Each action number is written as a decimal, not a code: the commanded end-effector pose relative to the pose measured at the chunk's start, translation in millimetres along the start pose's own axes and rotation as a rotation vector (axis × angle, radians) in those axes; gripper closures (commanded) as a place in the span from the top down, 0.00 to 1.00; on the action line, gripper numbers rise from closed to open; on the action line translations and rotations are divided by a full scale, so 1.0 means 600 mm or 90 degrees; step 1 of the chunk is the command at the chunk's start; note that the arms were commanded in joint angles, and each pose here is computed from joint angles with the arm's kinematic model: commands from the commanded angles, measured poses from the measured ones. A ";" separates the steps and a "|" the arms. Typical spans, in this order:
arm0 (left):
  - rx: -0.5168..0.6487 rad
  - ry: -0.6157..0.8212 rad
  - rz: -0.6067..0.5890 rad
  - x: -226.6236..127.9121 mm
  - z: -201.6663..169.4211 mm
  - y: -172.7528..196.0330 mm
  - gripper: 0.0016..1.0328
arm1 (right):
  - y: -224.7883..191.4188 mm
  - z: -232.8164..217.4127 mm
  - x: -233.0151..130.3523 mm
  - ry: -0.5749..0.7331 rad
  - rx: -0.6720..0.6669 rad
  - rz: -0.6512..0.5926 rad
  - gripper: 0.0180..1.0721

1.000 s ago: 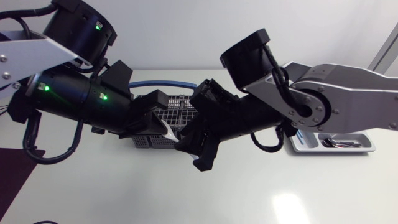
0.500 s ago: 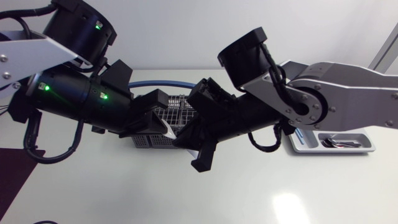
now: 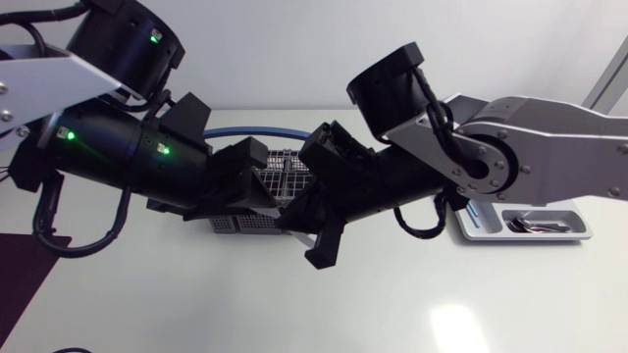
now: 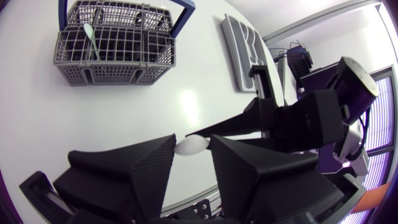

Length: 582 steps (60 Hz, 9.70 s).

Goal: Unload the cutlery basket into the drawer organizer.

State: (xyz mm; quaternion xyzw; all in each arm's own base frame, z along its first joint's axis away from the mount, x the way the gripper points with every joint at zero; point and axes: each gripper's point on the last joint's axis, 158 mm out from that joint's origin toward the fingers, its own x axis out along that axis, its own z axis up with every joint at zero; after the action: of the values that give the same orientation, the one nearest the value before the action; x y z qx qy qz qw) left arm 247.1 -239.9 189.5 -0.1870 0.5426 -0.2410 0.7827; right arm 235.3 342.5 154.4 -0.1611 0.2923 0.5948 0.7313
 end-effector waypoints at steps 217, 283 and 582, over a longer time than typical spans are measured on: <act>0.143 -0.059 0.163 0.019 0.191 0.305 0.83 | -0.329 -0.376 -0.339 0.316 -0.087 -0.360 0.84; 0.035 -0.051 0.140 0.093 0.220 0.259 0.56 | -0.218 -0.259 -0.217 0.201 -0.084 -0.314 0.84; 0.002 -0.199 0.191 0.061 0.195 0.235 0.54 | -0.186 -0.262 -0.215 0.174 -0.111 -0.329 0.84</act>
State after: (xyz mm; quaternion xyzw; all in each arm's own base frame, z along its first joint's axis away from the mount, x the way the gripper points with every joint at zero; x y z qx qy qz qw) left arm 403.2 -139.4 128.3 -0.1332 0.4225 -0.0864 0.8923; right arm 299.7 123.0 109.3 -0.3765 0.2730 0.3775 0.8008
